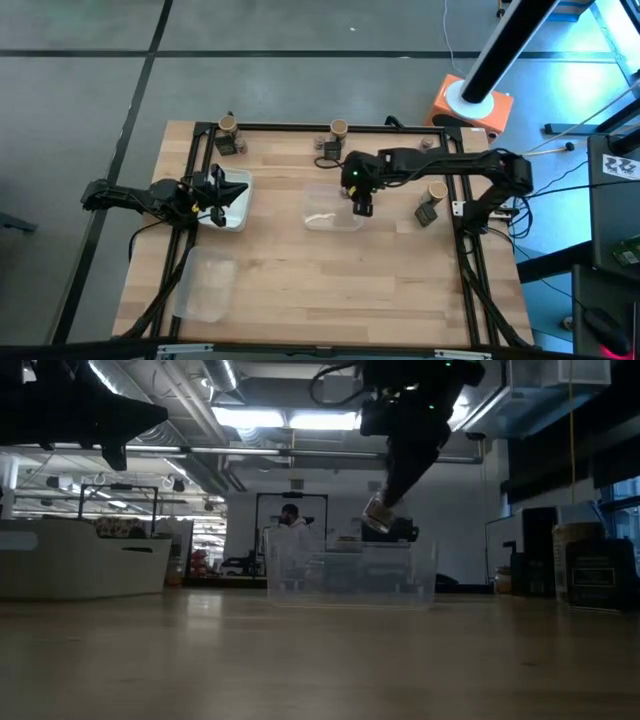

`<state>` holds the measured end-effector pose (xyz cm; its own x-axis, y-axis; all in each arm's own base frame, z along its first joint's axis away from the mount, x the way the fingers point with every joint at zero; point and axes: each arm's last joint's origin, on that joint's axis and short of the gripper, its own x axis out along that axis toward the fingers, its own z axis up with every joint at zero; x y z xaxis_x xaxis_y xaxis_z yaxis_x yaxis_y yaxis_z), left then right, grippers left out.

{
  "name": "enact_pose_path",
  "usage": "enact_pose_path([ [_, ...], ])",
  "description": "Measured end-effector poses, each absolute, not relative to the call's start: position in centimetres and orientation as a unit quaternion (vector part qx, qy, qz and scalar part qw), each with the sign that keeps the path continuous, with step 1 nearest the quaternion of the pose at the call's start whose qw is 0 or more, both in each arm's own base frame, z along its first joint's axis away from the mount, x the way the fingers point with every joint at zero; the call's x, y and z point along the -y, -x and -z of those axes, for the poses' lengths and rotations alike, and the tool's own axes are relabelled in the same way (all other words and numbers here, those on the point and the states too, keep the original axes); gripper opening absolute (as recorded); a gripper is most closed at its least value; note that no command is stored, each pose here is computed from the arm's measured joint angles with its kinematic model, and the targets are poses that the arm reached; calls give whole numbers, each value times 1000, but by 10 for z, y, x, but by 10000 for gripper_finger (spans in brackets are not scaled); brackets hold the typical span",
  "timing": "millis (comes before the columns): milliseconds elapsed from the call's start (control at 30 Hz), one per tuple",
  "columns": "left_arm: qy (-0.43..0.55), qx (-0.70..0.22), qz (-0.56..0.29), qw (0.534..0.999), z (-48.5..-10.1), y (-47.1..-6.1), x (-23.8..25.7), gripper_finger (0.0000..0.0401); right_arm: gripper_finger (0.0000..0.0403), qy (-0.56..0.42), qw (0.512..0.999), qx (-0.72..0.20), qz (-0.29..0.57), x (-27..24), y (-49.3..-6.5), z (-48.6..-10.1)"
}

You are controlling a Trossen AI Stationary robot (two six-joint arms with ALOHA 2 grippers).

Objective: Sort spices by type
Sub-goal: Put the brown seasoning bottle into the top transparent bin

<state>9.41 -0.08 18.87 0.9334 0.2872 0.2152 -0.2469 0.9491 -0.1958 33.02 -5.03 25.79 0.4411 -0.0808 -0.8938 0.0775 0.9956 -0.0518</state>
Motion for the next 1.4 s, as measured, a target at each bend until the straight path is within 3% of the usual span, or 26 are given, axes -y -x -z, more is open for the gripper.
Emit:
enact_pose_path([
  [433, 84, 121, -137, 980, -189, -94, 1, 5, 186, 14, 829, -560, 12, 28, -353, -235],
  [1067, 84, 119, -137, 980, -188, -94, 1, 5, 186, 11, 780, -624, 31, 30, -366, -187],
  [1400, 84, 119, -137, 980, -188, -94, 1, 5, 187, 9, 781, -624, 32, 30, -367, -186],
])
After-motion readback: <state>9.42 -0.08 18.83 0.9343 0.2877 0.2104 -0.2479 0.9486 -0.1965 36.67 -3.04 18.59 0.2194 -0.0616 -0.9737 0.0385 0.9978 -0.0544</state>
